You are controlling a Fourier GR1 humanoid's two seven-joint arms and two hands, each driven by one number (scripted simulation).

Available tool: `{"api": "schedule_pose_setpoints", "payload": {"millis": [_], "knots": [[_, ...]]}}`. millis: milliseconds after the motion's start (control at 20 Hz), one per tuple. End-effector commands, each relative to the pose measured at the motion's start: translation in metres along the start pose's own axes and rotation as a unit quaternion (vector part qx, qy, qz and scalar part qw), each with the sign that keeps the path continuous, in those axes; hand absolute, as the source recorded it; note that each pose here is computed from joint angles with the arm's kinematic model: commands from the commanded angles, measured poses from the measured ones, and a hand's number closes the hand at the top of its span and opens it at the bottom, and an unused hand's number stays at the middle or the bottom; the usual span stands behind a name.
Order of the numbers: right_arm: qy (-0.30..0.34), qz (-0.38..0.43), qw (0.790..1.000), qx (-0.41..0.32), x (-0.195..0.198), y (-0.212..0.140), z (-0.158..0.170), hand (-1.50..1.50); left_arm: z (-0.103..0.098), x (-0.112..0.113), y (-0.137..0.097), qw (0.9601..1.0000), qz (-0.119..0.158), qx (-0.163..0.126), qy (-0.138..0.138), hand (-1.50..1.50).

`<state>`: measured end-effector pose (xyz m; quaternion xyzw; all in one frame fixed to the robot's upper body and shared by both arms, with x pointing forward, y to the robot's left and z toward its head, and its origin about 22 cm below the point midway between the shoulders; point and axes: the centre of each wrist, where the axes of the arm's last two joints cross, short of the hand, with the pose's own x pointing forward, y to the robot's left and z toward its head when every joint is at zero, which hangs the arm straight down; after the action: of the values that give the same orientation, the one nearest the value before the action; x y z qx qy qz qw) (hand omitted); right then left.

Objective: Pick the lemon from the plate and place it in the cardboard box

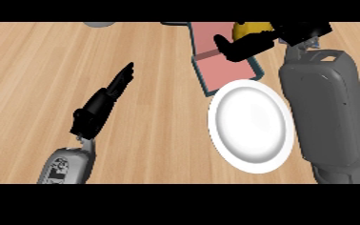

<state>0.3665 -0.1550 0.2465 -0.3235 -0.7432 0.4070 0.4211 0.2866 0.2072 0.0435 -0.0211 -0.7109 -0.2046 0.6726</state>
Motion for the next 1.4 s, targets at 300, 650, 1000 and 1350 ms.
{"api": "schedule_pose_setpoints", "payload": {"millis": [300, 650, 1000, 1350], "knots": [[0.031, 0.021, 0.998, 0.041, -0.054, 0.085, -0.024, 1.5, 0.0, -0.005, -0.007, 1.0, -0.004, -0.001, -0.003, 0.0], [0.102, -0.084, 0.985, 0.11, -0.063, 0.105, -0.039, -1.5, -0.013, 0.022, 0.0, 0.9999, 0.001, -0.008, -0.008, 0.0], [0.095, -0.225, 0.97, 0.013, -0.092, 0.104, -0.031, -1.5, -0.01, 0.016, 0.003, 0.9999, -0.004, 0.009, -0.005, 0.0], [0.1, -0.389, 0.909, -0.109, -0.139, 0.041, -0.03, -1.5, -0.003, 0.01, 0.004, 0.9999, -0.001, 0.002, -0.01, 0.0]]}}
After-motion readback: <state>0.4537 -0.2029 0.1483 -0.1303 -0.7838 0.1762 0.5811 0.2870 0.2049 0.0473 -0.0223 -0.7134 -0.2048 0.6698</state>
